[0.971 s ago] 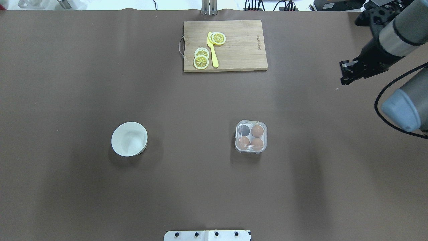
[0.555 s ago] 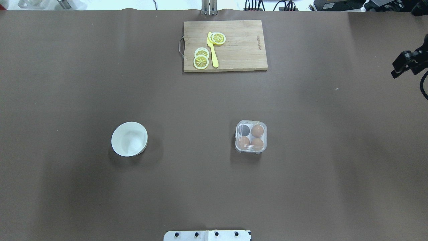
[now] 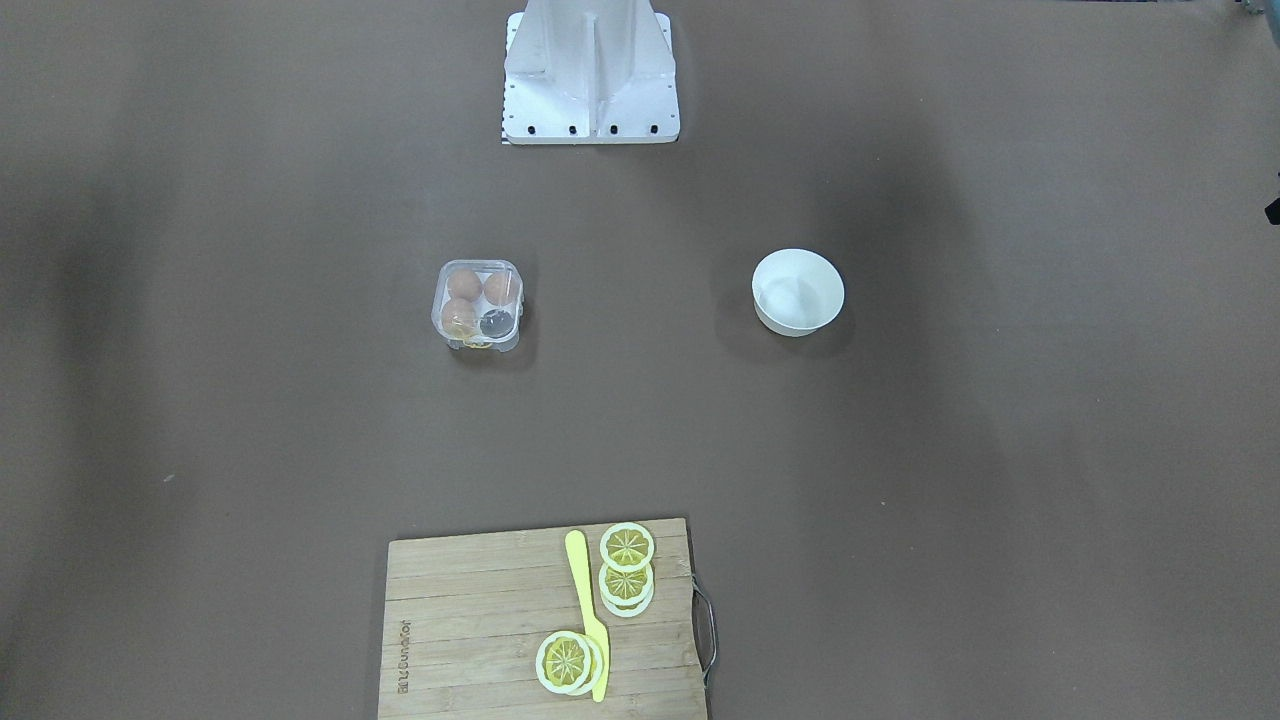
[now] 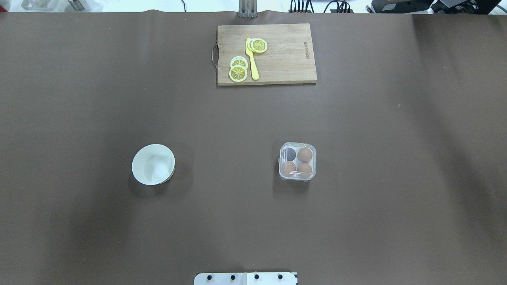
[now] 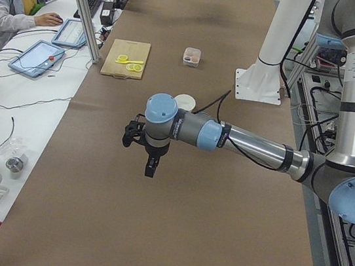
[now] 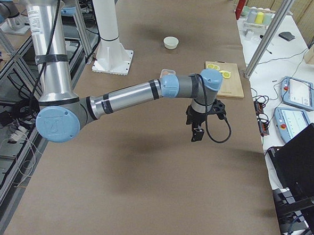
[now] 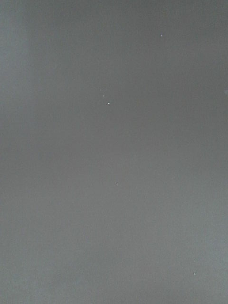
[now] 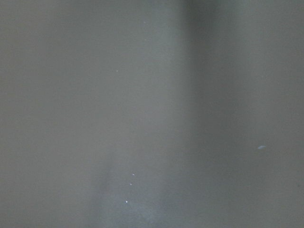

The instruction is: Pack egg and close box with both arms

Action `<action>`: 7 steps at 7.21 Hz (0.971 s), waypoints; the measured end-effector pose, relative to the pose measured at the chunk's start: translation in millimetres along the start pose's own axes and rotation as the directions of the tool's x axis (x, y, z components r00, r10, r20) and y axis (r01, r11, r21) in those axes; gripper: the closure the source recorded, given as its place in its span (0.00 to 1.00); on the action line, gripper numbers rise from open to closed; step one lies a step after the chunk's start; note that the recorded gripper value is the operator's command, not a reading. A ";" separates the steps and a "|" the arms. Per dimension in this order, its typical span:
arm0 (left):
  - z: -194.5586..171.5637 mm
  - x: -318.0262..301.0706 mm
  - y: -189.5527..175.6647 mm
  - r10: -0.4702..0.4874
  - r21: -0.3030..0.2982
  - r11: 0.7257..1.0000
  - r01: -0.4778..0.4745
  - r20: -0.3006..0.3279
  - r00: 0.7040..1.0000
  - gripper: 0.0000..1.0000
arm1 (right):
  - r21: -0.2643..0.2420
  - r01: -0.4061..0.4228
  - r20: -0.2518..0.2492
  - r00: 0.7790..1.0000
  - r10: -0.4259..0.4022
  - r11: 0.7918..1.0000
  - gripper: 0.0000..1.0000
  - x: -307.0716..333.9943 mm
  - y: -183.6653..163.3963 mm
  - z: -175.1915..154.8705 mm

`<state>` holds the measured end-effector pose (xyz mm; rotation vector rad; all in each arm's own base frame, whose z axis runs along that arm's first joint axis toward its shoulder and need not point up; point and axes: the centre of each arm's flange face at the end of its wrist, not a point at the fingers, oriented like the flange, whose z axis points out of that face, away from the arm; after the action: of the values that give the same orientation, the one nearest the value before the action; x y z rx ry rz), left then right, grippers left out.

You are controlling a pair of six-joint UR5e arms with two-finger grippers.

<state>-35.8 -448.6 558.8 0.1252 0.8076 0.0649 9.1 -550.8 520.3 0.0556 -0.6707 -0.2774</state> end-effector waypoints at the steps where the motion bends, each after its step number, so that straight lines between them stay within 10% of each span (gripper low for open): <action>1: -0.8 -7.9 2.7 0.024 0.000 1.000 -0.024 0.003 1.000 0.03 | -0.009 0.016 0.001 1.000 -0.016 1.000 0.00 23.7 5.8 2.7; 7: 6.7 -36.5 10.8 0.005 -0.020 1.000 -0.004 0.077 0.997 0.02 | 0.001 0.026 0.029 0.999 -0.026 1.000 0.00 67.5 24.7 16.6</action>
<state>-56.3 -442.4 591.0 0.1104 0.7297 0.0718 55.0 -544.7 577.6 0.0611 -0.6994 -0.3030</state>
